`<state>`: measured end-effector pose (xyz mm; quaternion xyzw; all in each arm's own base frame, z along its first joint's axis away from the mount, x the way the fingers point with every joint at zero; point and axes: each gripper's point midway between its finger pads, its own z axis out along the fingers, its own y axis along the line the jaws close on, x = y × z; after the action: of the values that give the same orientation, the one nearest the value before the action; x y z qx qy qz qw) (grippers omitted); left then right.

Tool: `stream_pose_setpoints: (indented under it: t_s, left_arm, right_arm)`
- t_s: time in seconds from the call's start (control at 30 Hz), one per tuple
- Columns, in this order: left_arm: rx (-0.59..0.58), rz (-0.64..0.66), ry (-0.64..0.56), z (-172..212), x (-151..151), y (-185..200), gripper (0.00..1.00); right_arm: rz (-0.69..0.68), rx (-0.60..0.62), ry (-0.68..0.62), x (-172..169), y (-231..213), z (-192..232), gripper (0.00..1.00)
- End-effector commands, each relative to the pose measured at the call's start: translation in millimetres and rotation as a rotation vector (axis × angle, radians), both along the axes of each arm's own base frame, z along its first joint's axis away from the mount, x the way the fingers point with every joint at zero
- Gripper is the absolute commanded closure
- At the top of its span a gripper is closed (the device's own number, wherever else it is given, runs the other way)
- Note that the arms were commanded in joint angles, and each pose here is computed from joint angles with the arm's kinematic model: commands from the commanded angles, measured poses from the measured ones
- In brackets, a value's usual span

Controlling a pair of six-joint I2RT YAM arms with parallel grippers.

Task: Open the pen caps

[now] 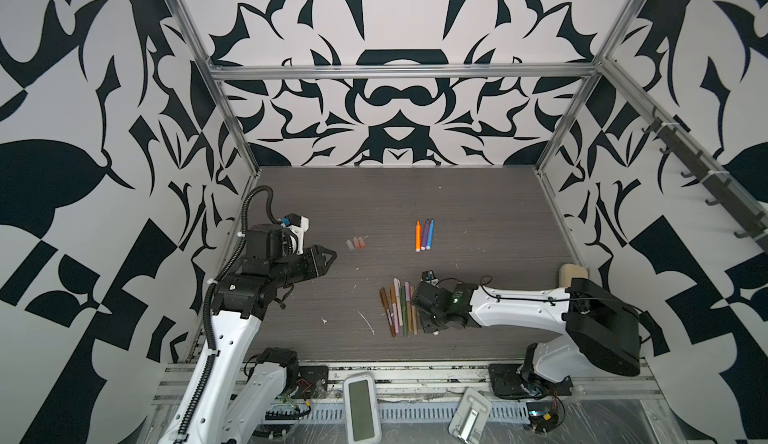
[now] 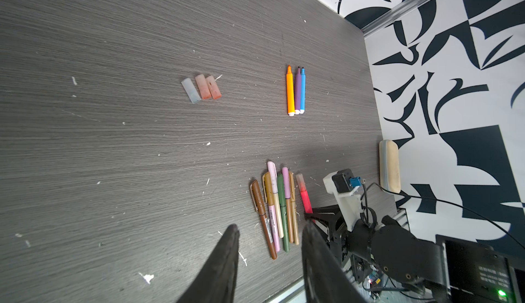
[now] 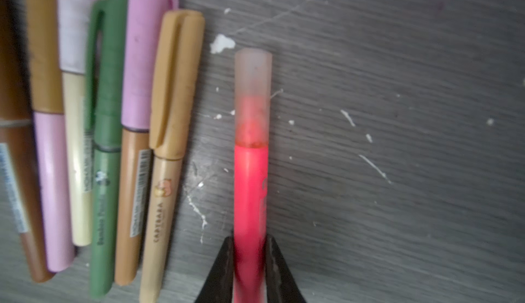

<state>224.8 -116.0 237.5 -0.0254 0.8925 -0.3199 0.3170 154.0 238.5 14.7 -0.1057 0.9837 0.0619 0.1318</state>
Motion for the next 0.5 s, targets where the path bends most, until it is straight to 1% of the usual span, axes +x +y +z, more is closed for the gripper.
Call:
stream_pose_setpoints:
  t_s: [0.0,0.07,0.1,0.2,0.27,0.37,0.47]
  left_arm:
    - [0.004,0.042,-0.039,8,-3,7,0.59]
    - [-0.03,0.046,-0.049,15,-4,4,0.59]
    - [-0.056,0.047,-0.041,19,-4,2,0.59]
    - [-0.173,0.019,-0.025,29,0,-16,0.58]
    - [-0.216,0.0,-0.036,29,4,-31,0.56]
    - [-0.211,-0.036,-0.052,25,7,-56,0.54]
    - [-0.199,-0.091,-0.041,15,7,-88,0.54]
  right_arm:
    - [-0.03,-0.045,-0.001,-1,-11,-5,0.8]
    - [-0.01,-0.018,-0.004,-1,-6,1,0.94]
    - [-0.002,-0.012,-0.017,1,-5,6,1.0]
    - [0.042,0.027,-0.069,8,2,29,1.0]
    - [0.077,0.072,-0.098,12,10,46,1.0]
    - [0.111,0.117,-0.125,16,18,68,1.0]
    - [0.128,0.165,-0.135,18,26,85,1.0]
